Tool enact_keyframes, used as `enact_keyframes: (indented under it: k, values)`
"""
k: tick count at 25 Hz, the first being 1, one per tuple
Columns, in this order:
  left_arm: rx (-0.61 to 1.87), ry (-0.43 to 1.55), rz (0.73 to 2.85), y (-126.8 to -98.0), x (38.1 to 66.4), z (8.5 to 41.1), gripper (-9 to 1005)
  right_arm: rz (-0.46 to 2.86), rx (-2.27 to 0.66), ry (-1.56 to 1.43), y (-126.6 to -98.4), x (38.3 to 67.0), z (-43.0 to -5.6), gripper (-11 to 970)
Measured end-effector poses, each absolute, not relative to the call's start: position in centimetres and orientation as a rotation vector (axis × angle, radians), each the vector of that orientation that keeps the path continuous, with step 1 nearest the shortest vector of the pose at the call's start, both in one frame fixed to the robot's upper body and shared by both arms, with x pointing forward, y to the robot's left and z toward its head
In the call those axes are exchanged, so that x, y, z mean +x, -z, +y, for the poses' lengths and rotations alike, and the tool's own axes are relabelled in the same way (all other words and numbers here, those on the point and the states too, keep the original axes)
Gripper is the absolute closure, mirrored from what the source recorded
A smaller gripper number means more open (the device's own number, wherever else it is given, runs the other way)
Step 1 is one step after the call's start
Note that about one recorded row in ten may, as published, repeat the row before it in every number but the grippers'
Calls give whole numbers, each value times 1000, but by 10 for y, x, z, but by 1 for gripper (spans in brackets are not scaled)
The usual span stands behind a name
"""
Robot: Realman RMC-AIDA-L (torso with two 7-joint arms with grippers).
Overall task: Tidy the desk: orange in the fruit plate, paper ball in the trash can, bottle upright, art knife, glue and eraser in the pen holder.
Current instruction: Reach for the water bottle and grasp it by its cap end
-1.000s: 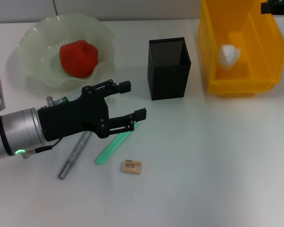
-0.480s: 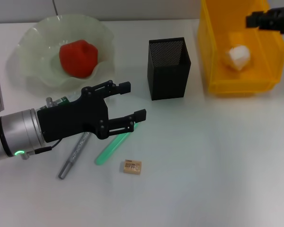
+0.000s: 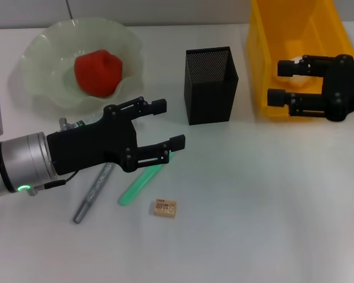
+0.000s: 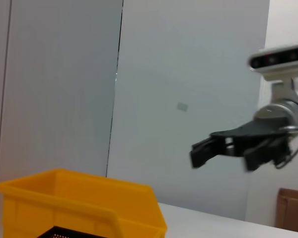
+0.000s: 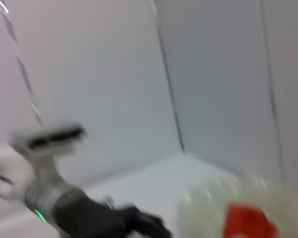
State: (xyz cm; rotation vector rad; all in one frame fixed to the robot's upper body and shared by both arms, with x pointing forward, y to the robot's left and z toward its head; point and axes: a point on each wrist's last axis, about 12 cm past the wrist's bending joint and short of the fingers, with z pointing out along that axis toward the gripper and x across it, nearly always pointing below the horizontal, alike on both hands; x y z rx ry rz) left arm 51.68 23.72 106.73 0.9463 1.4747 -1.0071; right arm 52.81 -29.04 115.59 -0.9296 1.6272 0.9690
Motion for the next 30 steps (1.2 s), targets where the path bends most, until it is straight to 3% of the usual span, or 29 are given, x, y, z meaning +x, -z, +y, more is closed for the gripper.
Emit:
enact_keyframes:
  k: [5,12,20,30]
  values:
    - [955,1009,1467,-1069,518,236,197,1430,-939,-1041,-1131,506,-289,293]
    - [964,1008,1459,-1071,521,233,198,1381,-874,-1125,-1095,486,-279,217]
    - [919,1026,1486,-1088,542,229,198,1385,-741,-1161,-1058,459,-268,221]
    - [991,1013,1578,-1114,564,210,199,1422,-671,-1160,-1046,450,-266,221]
